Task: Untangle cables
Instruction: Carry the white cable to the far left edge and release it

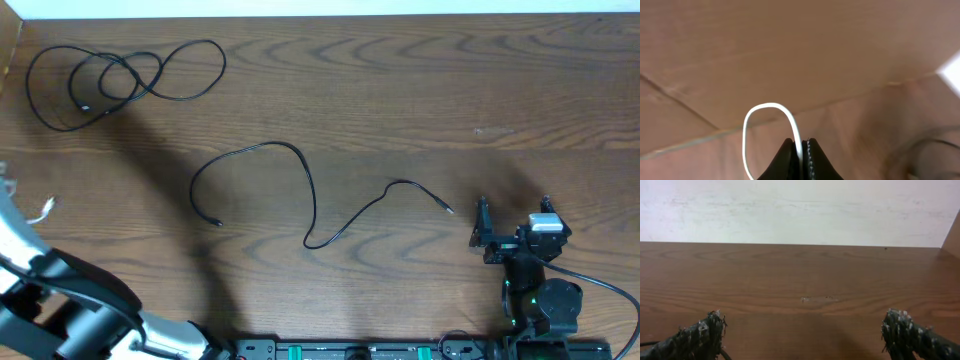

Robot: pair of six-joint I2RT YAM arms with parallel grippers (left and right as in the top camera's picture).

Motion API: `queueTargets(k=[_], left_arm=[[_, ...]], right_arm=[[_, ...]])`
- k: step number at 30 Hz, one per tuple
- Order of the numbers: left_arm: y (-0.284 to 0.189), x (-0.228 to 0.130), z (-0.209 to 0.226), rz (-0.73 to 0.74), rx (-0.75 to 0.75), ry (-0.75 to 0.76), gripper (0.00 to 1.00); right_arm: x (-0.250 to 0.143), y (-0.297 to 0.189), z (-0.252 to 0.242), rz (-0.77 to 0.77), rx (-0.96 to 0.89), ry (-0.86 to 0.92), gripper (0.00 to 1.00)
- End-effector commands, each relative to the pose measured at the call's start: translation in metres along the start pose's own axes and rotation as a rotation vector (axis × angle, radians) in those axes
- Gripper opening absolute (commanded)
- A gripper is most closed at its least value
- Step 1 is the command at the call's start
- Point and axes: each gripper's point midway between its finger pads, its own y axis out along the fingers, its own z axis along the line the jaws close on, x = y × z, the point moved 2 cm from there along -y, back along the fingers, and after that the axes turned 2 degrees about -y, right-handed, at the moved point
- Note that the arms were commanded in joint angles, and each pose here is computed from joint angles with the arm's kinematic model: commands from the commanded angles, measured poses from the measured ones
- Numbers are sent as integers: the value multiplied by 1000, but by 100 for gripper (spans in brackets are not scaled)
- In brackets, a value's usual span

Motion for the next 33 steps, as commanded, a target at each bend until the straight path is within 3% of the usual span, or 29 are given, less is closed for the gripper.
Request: queueTargets(k=[1,8,11,15,22,26,28,33], left_arm=[[20,6,30,-11,136,84,8],[76,-50,43,149,182,132,8],[90,-71,10,207,5,125,8],[85,-68,-35,203,-219,34,8],[77,-64,-57,190,-282,-3,8],[70,-65,-74,216,-407,-14,8],[73,-66,-67,218,-377,-15,8],[88,-73,-5,241,-99,-14,8]], right_arm=[[-1,0,3,3,11,12,99],[-1,0,3,3,11,12,99],[-1,0,3,3,11,12,99],[-1,0,3,3,11,12,99],[-1,0,3,3,11,12,99],[-1,0,3,3,11,12,99],[-1,0,2,3,10,12,99],[-1,0,3,3,11,12,99]])
